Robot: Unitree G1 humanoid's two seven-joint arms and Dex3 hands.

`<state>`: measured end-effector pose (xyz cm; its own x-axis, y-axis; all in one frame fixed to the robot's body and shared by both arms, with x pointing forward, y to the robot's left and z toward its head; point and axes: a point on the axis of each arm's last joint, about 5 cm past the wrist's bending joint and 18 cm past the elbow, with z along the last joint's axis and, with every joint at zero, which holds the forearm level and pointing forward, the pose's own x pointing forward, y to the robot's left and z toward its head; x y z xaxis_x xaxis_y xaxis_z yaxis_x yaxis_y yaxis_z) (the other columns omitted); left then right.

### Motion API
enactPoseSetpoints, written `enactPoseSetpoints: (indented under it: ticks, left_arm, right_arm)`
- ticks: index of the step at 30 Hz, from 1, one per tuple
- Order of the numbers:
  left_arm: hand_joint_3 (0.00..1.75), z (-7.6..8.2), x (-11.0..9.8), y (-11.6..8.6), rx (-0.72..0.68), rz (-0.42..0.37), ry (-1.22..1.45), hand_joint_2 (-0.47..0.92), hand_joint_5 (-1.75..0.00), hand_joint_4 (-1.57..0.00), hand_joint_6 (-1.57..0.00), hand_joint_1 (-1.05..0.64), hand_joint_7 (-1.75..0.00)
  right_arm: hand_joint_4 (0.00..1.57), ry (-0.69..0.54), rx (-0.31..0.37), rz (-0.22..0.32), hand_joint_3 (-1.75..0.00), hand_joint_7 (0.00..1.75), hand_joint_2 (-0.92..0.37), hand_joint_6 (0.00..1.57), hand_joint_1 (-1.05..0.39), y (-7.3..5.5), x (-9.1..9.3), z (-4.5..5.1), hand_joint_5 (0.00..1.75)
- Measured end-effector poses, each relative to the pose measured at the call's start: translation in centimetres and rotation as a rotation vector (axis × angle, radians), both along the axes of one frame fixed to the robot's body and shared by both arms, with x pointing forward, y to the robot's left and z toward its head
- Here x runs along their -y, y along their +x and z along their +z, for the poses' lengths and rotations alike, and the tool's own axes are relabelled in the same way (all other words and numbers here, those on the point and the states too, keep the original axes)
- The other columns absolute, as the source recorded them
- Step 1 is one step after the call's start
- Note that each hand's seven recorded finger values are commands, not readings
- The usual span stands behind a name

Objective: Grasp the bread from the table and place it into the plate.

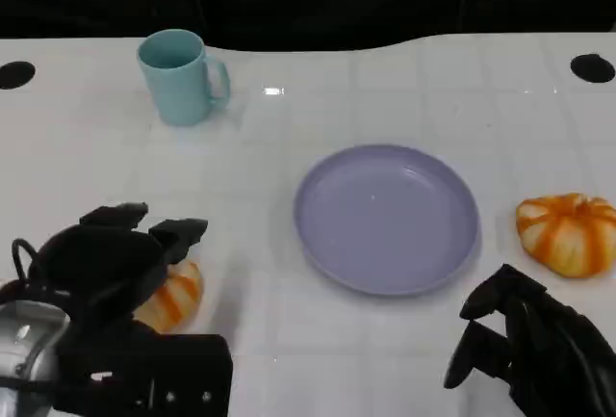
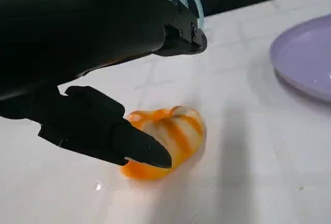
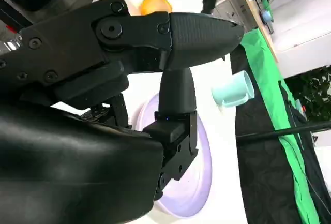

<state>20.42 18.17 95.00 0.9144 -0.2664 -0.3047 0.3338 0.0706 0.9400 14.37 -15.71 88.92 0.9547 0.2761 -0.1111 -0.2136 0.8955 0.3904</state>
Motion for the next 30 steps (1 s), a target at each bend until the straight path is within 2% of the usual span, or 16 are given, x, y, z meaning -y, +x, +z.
enactPoseSetpoints:
  ticks: [8,13,19,21,25,28,30]
  left_arm:
    - [0.0,-1.1,0.1,2.0,-0.093,0.017,0.046,0.79,-0.03,-0.01,-0.13,-0.38,0.0]
    - [0.0,-2.4,0.3,3.3,-0.165,0.031,0.063,0.79,-0.03,-0.03,-0.13,-0.41,0.0]
    - [0.0,-4.2,0.3,4.1,-0.184,0.04,0.049,0.8,-0.04,-0.03,-0.13,-0.4,0.0]
    - [0.01,-4.7,0.3,4.4,-0.196,0.044,0.041,0.81,-0.04,-0.04,-0.14,-0.44,-0.01]
    - [0.01,-5.3,0.3,5.1,-0.209,0.035,0.035,0.82,-0.04,-0.04,-0.15,-0.45,-0.01]
    - [0.01,-5.5,0.2,5.4,-0.22,0.035,0.014,0.84,-0.06,-0.08,-0.18,-0.42,-0.02]
    - [0.03,-5.6,0.1,5.5,-0.214,0.035,-0.002,0.88,-0.14,-0.23,-0.3,-0.32,-0.07]
  right_arm:
    - [0.62,0.002,0.001,0.001,-0.48,1.68,-0.92,0.44,-0.54,0.0,0.1,0.01,1.75]
    - [0.62,-0.001,0.001,0.001,-0.49,1.69,-0.92,0.43,-0.54,0.0,0.1,0.01,1.75]
    - [0.64,-0.002,0.001,0.0,-0.49,1.7,-0.92,0.44,-0.53,0.0,0.1,0.01,1.75]
    - [0.64,-0.001,0.001,0.0,-0.49,1.7,-0.92,0.44,-0.54,0.0,0.1,0.0,1.75]
    - [0.63,0.0,0.003,0.0,-0.47,1.69,-0.92,0.44,-0.54,0.0,0.1,0.01,1.75]
    - [0.64,0.0,0.001,-0.002,-0.47,1.7,-0.92,0.44,-0.53,-0.1,0.1,0.0,1.75]
    - [0.64,0.0,0.001,-0.002,-0.48,1.7,-0.92,0.44,-0.53,-0.1,0.1,0.0,1.75]
